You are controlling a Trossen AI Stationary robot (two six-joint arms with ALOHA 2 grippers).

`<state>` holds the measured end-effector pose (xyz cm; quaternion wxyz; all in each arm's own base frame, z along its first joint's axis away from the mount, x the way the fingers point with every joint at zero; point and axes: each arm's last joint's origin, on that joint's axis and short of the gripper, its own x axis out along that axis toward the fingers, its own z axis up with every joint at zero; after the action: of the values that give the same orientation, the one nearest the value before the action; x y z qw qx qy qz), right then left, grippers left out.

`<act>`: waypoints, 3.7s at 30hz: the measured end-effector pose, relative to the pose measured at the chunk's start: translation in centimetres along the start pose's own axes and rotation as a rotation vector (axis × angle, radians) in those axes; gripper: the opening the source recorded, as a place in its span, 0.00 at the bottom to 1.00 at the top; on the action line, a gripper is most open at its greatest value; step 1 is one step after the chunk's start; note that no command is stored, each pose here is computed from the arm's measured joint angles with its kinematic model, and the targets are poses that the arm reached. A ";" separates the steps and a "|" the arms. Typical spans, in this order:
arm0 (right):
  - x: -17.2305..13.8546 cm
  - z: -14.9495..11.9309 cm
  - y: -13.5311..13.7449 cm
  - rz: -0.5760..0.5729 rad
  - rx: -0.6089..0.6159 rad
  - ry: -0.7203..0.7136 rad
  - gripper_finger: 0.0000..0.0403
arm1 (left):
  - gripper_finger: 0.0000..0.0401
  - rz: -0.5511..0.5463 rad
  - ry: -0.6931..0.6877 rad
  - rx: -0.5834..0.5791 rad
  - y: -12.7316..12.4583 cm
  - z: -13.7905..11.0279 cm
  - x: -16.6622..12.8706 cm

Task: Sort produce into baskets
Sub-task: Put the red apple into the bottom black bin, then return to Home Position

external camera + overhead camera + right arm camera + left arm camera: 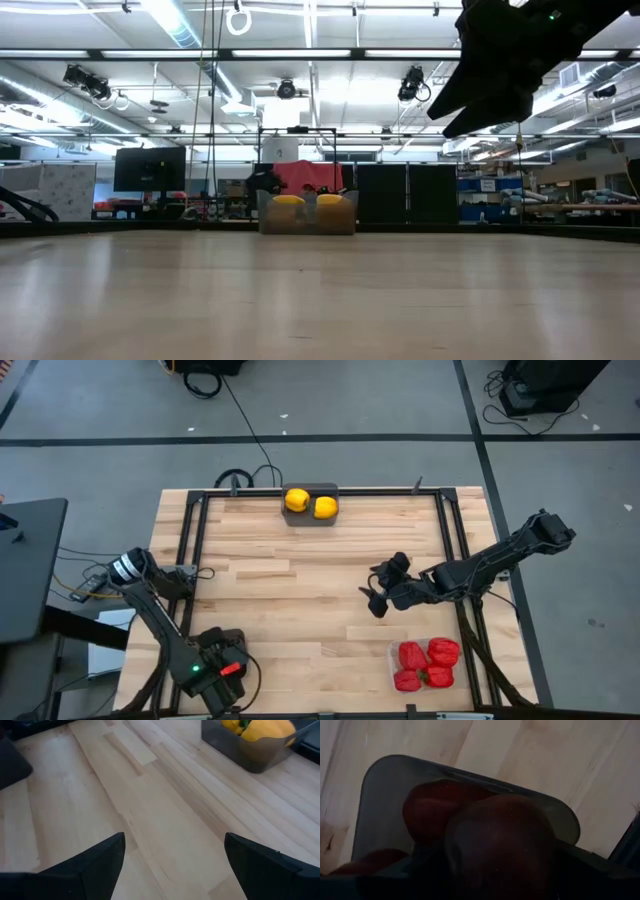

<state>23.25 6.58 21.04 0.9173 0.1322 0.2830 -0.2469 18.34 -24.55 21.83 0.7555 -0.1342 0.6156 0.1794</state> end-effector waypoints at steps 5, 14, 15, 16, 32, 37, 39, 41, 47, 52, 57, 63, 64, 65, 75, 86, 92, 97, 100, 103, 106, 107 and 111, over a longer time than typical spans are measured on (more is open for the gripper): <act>0.0 0.2 0.3 0.044 0.002 -0.009 0.87 | 0.84 0.019 0.003 -0.019 0.1 0.5 -1.1; -0.1 0.5 0.6 0.076 -0.001 -0.033 0.87 | 0.90 0.084 -0.142 -0.030 0.4 1.7 -5.6; -0.1 0.5 0.7 0.077 -0.002 -0.034 0.87 | 0.90 0.081 -0.168 -0.031 0.3 1.9 -6.1; -0.1 0.5 0.7 0.078 -0.002 -0.034 0.87 | 0.90 0.086 -0.195 -0.026 0.4 2.1 -6.6; -3.6 2.9 2.6 0.427 -0.136 -0.231 0.53 | 0.68 0.149 -0.577 0.076 0.7 8.7 -6.4; -4.8 3.0 2.7 0.467 -0.175 -0.260 0.20 | 0.56 0.191 -0.600 0.106 1.7 12.3 -6.0; -5.4 3.1 2.7 0.477 -0.204 -0.283 0.07 | 0.51 0.206 -0.634 0.083 2.4 13.7 -6.1; -6.2 3.1 2.8 0.475 -0.223 -0.316 0.03 | 0.46 0.224 -0.655 0.094 3.2 14.9 -6.4; -7.8 2.2 2.9 0.496 -0.253 -0.413 0.02 | 0.37 0.240 -0.719 0.124 4.5 17.1 -7.2; -7.1 -0.1 2.1 0.577 -0.199 -0.477 0.02 | 0.34 0.170 -0.840 0.100 5.8 17.7 -4.9; -6.3 -2.0 1.0 0.664 -0.190 -0.475 0.01 | 0.33 -0.083 -0.935 0.123 7.9 18.0 -1.0; -7.1 -1.8 -1.1 0.683 -0.151 -0.497 0.01 | 0.33 -0.153 -1.023 0.035 12.3 16.6 0.4; -7.4 -1.7 -1.5 0.674 -0.150 -0.497 0.01 | 0.33 -0.153 -1.041 0.031 13.1 15.9 0.2; -7.6 -1.6 -2.0 0.663 -0.155 -0.489 0.01 | 0.33 -0.156 -1.065 0.023 13.9 15.5 -0.1; -8.3 -1.6 -5.5 0.558 -0.223 -0.493 0.02 | 0.33 -0.232 -1.309 -0.023 19.3 9.7 1.1; -7.4 -3.5 -7.7 0.572 -0.080 -0.486 0.02 | 0.33 -0.361 -1.469 -0.060 21.8 5.2 5.0; -7.5 -4.4 -9.0 0.592 -0.063 -0.534 0.03 | 0.33 -0.398 -1.497 -0.034 22.0 4.7 5.2; -6.8 -5.6 -9.8 0.571 -0.053 -0.512 0.03 | 0.33 -0.379 -1.493 -0.014 22.1 4.7 5.3; -6.8 -5.5 -10.2 0.550 -0.044 -0.534 0.03 | 0.33 -0.372 -1.489 -0.004 22.1 4.7 5.4; -6.6 -5.5 -10.6 0.537 -0.046 -0.545 0.02 | 0.33 -0.360 -1.491 0.010 22.1 4.7 5.4; -6.3 -5.6 -10.9 0.548 -0.048 -0.547 0.02 | 0.33 -0.330 -1.486 0.038 22.1 4.7 5.5; -6.1 -5.6 -11.1 0.548 -0.044 -0.545 0.02 | 0.33 -0.324 -1.482 0.043 22.1 4.7 5.5; -5.5 -5.9 -11.5 0.543 -0.034 -0.531 0.02 | 0.33 -0.305 -1.470 0.038 22.1 4.7 5.7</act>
<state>10.55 1.18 18.36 0.9928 0.1186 -0.0059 -0.0160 13.83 -2.11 17.62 0.9906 -0.0506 -0.0701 0.1057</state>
